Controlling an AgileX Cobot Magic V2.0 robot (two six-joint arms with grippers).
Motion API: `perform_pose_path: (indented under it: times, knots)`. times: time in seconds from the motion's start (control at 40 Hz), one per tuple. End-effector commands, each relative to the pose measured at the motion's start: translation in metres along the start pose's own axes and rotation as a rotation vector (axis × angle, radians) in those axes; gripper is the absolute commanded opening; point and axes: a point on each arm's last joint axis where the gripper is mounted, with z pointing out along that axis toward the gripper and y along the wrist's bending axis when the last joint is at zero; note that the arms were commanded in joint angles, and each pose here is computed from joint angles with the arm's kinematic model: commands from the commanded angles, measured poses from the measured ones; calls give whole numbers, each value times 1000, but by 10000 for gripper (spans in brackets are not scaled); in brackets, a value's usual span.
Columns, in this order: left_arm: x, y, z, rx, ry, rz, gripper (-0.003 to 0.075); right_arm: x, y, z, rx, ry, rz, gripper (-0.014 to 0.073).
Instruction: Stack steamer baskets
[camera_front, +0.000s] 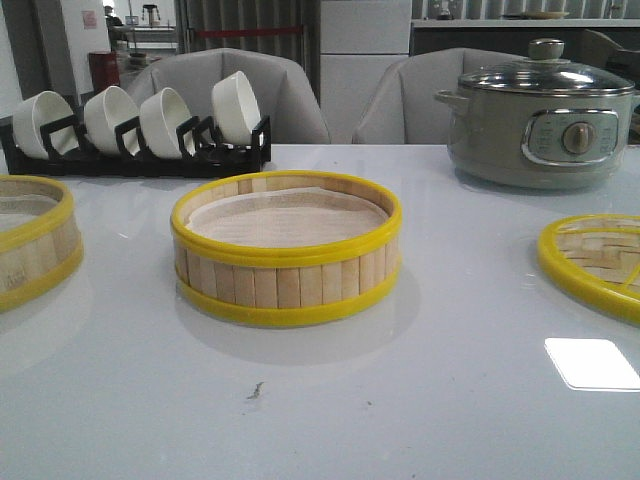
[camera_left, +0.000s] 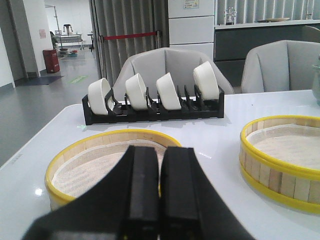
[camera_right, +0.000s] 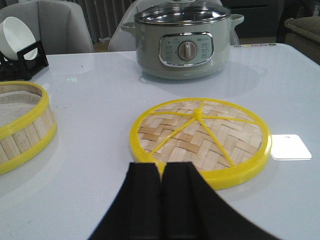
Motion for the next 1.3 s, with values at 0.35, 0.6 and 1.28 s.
perform_pose_path:
  times: [0.35, 0.6, 1.28]
  knots:
    - [-89, 2, -7, -7, -96, 25, 86, -14, 0, -3, 2, -127, -3, 49]
    - [-245, 10, 23, -41, 91, 85, 87, -14, 0, -3, 2, -127, -3, 49]
    - [-267, 9, 167, -26, 571, 106, 87, -14, 0, -3, 2, -127, -3, 49]
